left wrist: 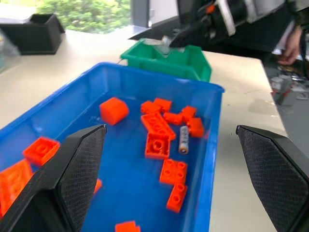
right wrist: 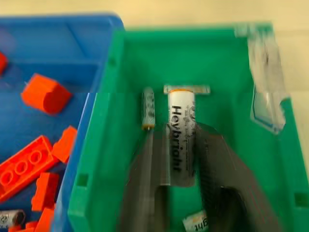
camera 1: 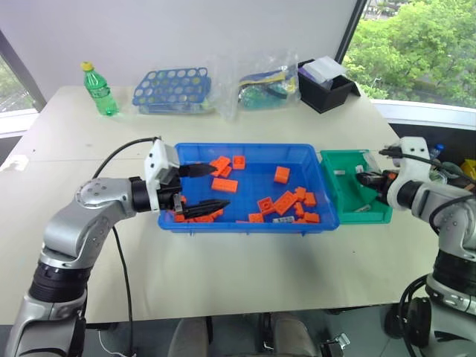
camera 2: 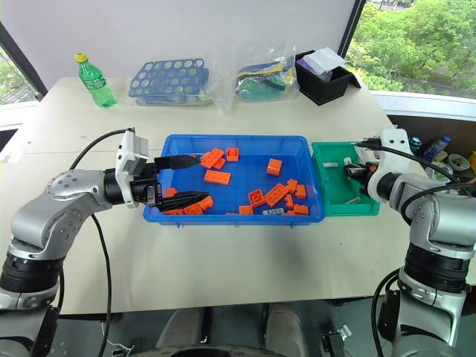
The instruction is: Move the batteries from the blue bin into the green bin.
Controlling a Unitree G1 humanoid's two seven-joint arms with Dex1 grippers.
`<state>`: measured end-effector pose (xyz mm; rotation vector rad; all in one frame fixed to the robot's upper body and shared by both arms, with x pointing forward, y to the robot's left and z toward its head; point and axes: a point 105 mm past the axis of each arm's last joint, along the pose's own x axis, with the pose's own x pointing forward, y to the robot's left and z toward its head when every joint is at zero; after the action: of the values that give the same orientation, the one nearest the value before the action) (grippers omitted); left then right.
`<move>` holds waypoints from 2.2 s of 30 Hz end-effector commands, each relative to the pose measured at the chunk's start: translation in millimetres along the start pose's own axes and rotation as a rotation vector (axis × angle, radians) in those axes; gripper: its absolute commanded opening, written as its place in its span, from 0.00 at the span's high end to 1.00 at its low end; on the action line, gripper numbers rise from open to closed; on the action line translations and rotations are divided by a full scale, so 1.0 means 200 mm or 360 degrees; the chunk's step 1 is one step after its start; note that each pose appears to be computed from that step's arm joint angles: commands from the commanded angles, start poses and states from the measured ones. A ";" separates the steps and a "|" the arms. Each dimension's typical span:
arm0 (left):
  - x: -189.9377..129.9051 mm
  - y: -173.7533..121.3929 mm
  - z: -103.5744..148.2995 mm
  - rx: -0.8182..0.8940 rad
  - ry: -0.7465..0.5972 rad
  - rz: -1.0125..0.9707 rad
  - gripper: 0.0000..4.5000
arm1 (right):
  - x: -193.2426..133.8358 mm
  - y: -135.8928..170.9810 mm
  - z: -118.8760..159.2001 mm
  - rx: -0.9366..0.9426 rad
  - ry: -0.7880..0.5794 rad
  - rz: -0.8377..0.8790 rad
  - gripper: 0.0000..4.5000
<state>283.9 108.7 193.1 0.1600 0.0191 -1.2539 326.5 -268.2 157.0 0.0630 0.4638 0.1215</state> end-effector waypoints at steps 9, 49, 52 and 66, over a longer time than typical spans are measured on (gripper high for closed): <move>0.03 -0.02 0.06 0.0078 -0.0008 -0.0150 0.00 | -0.02 0.37 0.27 -0.0875 0.0002 0.0748 0.45; 0.00 -0.04 0.10 0.0145 0.0028 -0.0108 0.00 | 0.29 0.64 -0.12 -0.1598 0.0587 0.1410 0.71; 0.01 -0.04 0.10 0.0151 0.0025 -0.0128 0.00 | 0.27 0.65 -0.09 -0.1575 0.0542 0.1382 0.71; 0.04 -0.03 0.09 0.0167 0.0017 -0.0189 0.00 | 0.15 0.56 -0.10 -0.1373 0.0572 0.1244 0.32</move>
<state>281.1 101.6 202.1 0.2259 0.0128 -1.3531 333.5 -151.5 123.3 -0.6358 0.7307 1.1097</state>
